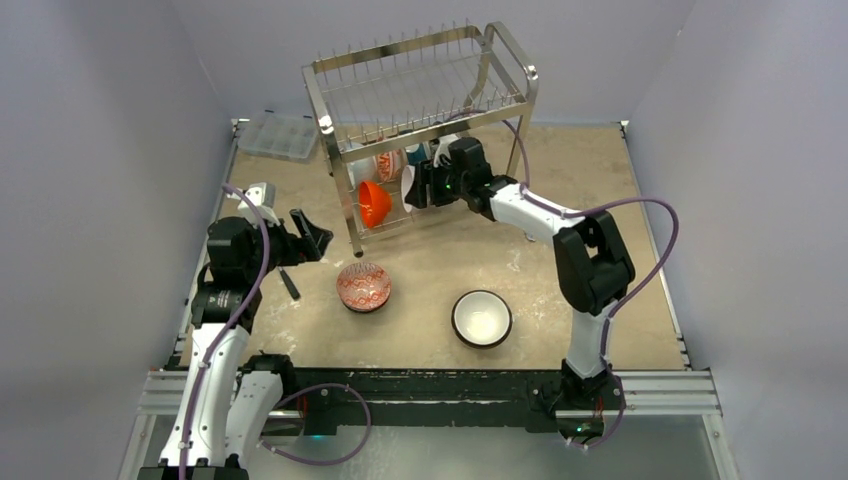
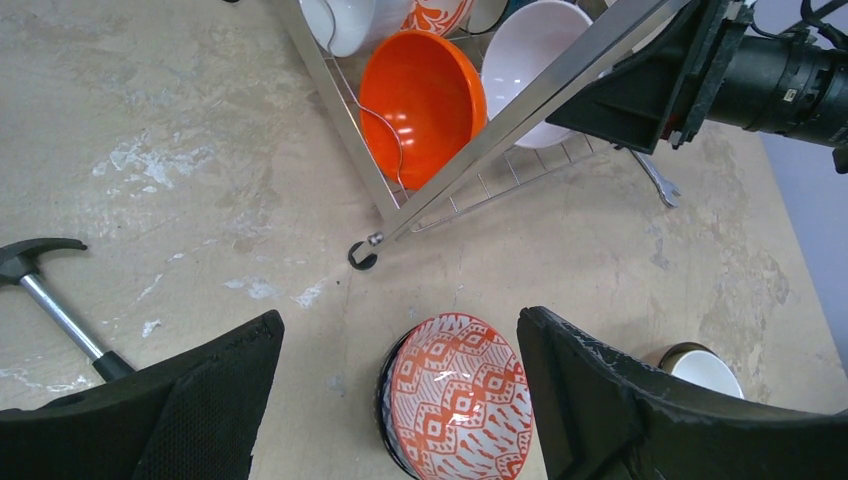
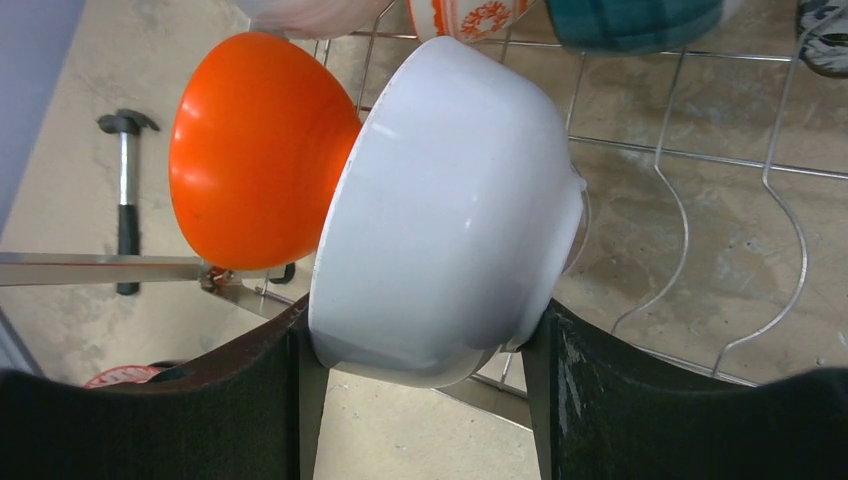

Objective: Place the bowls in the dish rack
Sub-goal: Place the bowl in the dish rack.

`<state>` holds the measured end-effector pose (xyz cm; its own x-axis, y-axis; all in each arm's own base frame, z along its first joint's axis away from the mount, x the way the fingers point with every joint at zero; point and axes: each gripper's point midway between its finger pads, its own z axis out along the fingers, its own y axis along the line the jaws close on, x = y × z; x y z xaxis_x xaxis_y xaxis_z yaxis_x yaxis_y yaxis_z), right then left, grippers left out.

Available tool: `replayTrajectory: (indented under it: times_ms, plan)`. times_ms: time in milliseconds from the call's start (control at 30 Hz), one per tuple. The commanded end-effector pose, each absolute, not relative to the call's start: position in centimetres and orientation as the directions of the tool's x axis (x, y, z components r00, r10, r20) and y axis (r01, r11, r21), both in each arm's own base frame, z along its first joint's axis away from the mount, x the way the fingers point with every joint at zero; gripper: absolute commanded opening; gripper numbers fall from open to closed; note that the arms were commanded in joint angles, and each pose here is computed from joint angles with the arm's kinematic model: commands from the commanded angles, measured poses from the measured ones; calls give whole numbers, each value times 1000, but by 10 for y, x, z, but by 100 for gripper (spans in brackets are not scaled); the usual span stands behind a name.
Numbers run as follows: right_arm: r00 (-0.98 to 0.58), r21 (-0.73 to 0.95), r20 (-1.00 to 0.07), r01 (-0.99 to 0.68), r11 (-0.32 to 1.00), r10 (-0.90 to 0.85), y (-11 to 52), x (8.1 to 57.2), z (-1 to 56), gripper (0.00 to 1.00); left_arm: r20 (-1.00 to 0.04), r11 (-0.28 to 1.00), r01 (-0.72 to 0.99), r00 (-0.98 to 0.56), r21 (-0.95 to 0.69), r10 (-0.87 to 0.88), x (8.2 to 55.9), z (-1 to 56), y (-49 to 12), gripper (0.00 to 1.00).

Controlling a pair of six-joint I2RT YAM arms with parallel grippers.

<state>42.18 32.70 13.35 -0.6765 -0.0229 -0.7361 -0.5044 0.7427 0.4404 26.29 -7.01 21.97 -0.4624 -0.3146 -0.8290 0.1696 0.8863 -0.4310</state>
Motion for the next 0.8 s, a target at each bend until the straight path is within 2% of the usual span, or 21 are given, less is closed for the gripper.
replayTrajectory:
  times_ms: [0, 433, 767]
  plan:
    - [-606, 322, -789, -548, 772, -101, 339, 430, 146, 0, -852, 885, 208, -428, -416, -300, 267, 227, -71, 86]
    - [-581, 173, -792, -508, 844, -188, 335, 438, 135, 0, -851, 878, 225, -431, -423, -299, 267, 227, -74, 86]
    - [-559, 106, -783, -550, 828, -271, 333, 435, 127, 0, -847, 876, 223, -437, -429, -303, 268, 225, -75, 86]
